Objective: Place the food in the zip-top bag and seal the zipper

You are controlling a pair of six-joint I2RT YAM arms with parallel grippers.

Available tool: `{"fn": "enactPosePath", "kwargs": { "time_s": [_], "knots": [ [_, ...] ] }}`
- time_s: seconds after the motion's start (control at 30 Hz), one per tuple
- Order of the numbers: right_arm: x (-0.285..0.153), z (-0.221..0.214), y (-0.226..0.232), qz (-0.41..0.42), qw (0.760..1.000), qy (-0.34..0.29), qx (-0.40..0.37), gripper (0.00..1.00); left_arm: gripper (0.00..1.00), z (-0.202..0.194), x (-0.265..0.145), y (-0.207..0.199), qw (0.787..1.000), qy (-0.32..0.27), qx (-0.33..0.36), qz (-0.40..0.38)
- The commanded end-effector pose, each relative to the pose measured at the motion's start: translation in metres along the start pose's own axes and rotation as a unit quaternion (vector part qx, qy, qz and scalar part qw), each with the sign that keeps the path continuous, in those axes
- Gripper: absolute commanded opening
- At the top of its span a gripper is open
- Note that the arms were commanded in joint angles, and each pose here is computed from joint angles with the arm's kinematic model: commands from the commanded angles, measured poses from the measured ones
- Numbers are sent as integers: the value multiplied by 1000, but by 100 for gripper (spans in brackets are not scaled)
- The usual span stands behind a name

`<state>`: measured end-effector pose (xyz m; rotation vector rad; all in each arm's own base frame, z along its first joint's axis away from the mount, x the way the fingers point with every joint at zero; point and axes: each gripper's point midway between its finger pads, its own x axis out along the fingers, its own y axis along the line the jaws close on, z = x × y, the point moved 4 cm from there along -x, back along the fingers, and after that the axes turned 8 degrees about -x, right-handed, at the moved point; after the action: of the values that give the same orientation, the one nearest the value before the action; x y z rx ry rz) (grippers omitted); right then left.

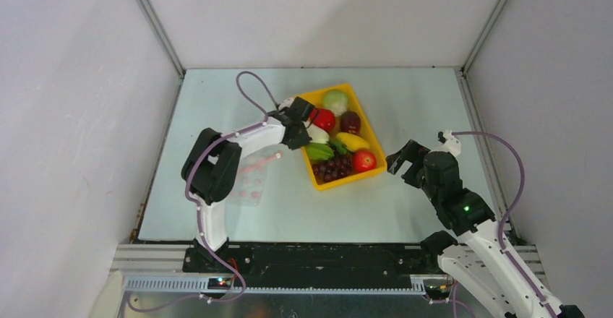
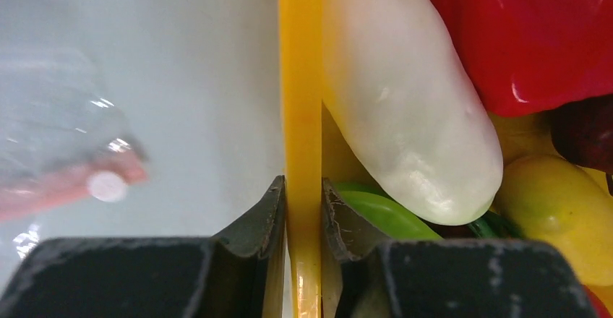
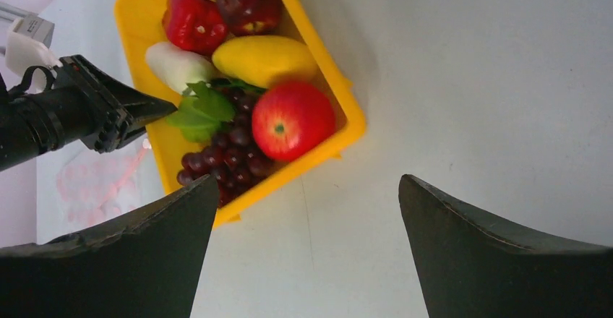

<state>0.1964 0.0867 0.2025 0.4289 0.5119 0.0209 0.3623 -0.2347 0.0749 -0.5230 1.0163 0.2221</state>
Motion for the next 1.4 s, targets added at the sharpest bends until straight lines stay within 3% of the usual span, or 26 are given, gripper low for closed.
{"fn": "enactPosePath", "kwargs": {
  "time_s": [0.0,0.2,0.27,0.33,0.37,0.5,0.53,0.7,0.77,0.9,1.07,1.27,1.37],
  "knots": [
    [-1,0,-2,-3,1000,-4,7,99,0,-10,-33,-44,997,0,23,-69],
    [-3,-2,-5,-5,1000,-1,-2,99,2,-35,-40,-71,994,13,47,-94],
    [-3,-2,-4,-3,1000,-1,-6,99,13,-41,-42,-76,993,20,60,-96],
    [-3,-2,-6,-5,1000,-3,-8,99,31,-44,-44,-78,992,26,69,-99],
    [-4,-1,-6,-6,1000,-4,-9,99,46,-42,-49,-79,992,21,73,-103],
    [-6,0,-7,-5,1000,-10,-12,99,93,-21,-80,-66,991,-30,81,-102],
    [-7,0,-7,-5,1000,-11,-15,100,98,-15,-95,-58,990,-46,79,-104],
    [-8,1,-7,0,1000,-12,-28,99,100,22,-121,9,991,-125,28,-35],
    [-7,1,-7,2,999,-12,-34,99,100,27,-108,50,993,-117,3,-4],
    [-6,0,-6,7,999,-9,-44,99,100,42,-91,89,996,-86,5,16],
    [-2,-2,-8,0,998,-1,-55,99,100,54,-79,87,993,-63,97,32],
    [0,-5,-6,3,998,8,-60,100,100,84,-57,90,988,-75,89,98],
    [1,-6,-7,2,998,8,-60,100,100,89,-33,89,991,-46,84,96]
  ]
}}
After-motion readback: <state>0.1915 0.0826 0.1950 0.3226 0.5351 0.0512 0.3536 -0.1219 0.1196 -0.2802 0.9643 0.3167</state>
